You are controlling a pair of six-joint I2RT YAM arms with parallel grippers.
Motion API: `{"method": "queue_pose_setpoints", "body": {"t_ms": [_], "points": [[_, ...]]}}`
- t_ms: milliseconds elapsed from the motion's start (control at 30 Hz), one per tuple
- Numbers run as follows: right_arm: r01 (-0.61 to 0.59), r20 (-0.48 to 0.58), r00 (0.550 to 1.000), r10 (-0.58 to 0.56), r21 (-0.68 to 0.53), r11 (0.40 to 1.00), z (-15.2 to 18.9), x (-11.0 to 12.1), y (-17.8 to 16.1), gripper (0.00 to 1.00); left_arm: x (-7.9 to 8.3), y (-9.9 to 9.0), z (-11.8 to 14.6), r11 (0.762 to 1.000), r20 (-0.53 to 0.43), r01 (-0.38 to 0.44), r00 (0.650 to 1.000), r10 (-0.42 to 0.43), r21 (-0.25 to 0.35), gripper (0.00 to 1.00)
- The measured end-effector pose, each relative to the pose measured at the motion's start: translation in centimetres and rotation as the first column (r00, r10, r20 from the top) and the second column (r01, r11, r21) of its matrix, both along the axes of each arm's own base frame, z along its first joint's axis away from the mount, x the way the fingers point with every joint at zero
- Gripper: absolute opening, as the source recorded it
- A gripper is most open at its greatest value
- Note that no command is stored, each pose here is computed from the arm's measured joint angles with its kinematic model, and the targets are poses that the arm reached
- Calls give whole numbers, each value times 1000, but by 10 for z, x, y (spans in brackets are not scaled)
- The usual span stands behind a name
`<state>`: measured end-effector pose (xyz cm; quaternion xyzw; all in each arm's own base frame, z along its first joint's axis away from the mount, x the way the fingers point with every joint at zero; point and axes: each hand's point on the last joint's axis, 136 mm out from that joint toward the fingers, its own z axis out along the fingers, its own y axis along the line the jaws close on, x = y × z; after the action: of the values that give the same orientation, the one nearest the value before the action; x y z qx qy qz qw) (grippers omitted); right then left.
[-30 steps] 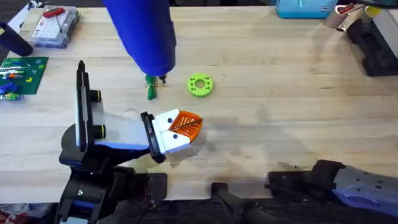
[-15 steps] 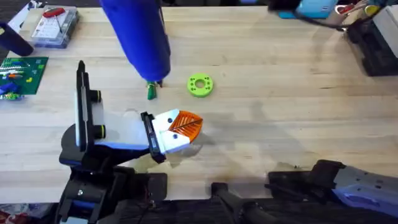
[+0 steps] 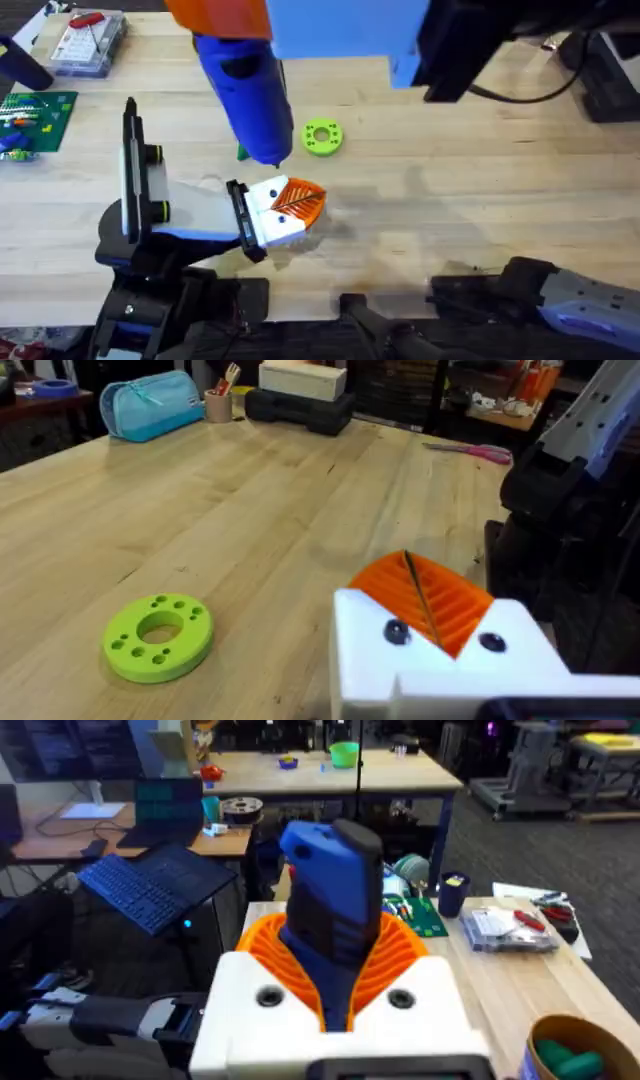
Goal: Pick up the gripper from the table and insert it into the empty holder that is missing its gripper. Then pick up a screw, insert it into the mounting hole, and use the screwdriver to tighten it. Finally, clean up the table by picking up the vegetable and placing it into the bucket.
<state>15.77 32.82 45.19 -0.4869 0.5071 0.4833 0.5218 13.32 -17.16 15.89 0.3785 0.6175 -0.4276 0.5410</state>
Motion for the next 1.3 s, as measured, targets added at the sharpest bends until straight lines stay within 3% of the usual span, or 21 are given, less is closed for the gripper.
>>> {"method": "queue_pose_setpoints", "body": {"t_ms": [500, 1300], "points": [[-20, 27, 999, 20, 6, 1000, -44, 4, 12, 87, 0, 0, 0, 1000, 0, 0, 1000, 0, 0, 16], [-33, 55, 998, 33, 6, 999, -67, 2, 16, 86, 0, 0, 0, 1000, 0, 0, 1000, 0, 0, 16]]}}
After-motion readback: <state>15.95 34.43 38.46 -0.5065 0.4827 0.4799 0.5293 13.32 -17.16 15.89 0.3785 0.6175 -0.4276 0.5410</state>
